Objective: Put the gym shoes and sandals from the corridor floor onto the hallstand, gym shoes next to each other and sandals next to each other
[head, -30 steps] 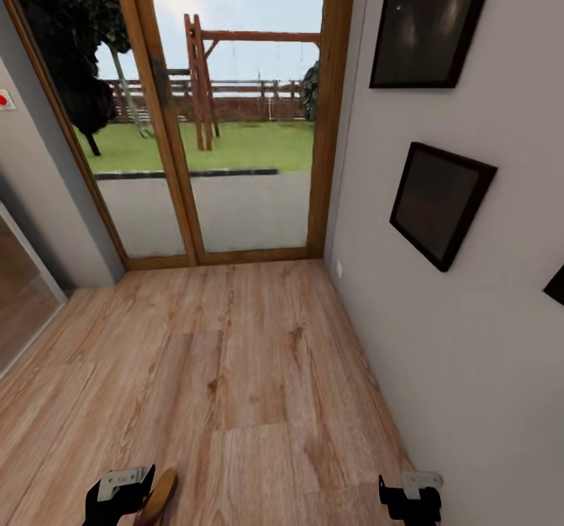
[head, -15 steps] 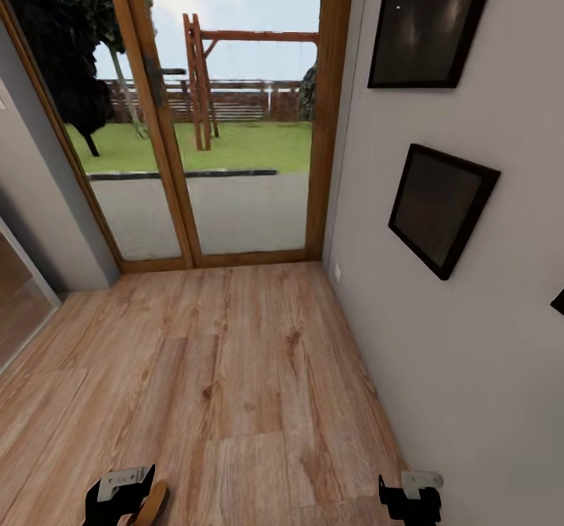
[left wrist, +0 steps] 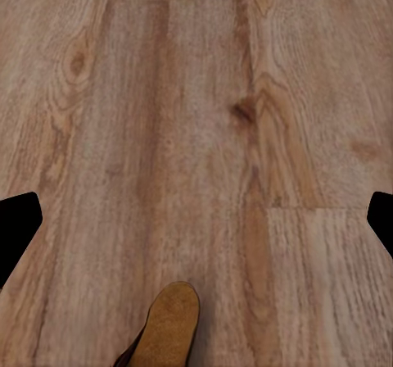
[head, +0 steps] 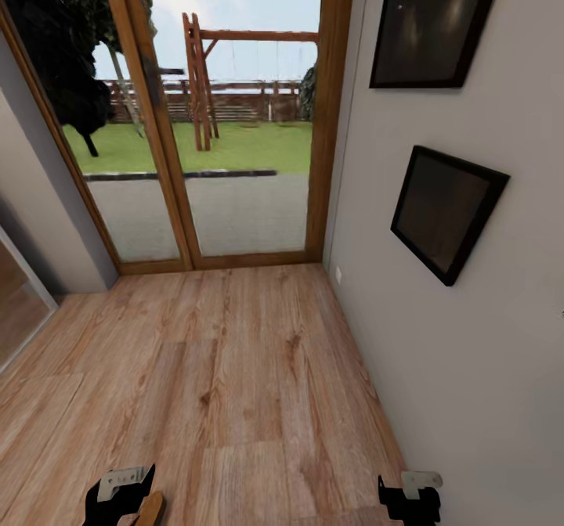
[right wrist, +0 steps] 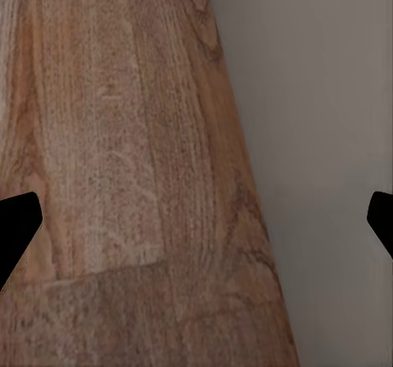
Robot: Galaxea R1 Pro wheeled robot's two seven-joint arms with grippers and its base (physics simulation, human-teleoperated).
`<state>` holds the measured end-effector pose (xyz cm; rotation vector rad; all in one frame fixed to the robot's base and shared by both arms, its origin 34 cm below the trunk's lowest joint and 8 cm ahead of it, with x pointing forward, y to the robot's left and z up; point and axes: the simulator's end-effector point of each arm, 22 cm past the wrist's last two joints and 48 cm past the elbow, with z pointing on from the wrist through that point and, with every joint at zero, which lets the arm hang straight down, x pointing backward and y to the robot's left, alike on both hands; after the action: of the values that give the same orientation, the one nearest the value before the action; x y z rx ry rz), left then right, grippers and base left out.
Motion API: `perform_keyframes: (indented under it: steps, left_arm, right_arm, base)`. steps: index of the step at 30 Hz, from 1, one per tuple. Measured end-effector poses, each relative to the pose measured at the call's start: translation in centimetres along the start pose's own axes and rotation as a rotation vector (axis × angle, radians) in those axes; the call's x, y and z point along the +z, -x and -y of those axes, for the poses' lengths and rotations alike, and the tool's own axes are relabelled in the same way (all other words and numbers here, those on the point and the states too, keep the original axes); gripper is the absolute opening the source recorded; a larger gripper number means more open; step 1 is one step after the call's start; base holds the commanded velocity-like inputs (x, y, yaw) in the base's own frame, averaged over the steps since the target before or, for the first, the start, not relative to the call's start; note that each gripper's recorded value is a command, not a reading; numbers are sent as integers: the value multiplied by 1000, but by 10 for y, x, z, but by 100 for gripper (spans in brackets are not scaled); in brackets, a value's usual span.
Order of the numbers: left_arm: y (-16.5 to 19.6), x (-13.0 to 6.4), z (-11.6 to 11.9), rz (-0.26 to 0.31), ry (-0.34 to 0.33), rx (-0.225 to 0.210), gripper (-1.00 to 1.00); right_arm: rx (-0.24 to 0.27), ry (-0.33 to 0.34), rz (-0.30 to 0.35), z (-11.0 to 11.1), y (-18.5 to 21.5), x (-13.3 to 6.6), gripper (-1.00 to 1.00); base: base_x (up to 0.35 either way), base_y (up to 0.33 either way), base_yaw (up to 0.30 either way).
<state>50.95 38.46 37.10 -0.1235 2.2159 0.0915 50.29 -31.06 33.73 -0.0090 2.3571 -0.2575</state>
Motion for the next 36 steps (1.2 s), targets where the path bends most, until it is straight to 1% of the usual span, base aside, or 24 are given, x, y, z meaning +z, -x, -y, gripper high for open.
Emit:
perform_keyframes:
  steps: [4, 14, 23, 32, 36]
  left_arm:
    - [0, 0, 0, 0, 0, 0, 100]
    - [0, 0, 0, 1, 0, 0, 100]
    - [0, 0, 0, 0, 0, 0, 100]
    - [0, 0, 0, 1, 0, 0, 100]
    - [0, 0, 0, 1, 1, 0, 100]
  right_arm:
    - [0, 0, -1, 0, 0, 0, 100]
    - [0, 0, -1, 0, 0, 0, 100]
    - [0, 0, -1, 0, 0, 0, 100]
    - [0, 0, -1, 0, 0, 0, 100]
    - [0, -1, -1, 0, 0, 0, 100]
  base:
    - [191, 0, 0]
    - [66, 0, 0]
    - [250, 0, 0]
    - [47, 0, 0]
    - [171, 0, 0]
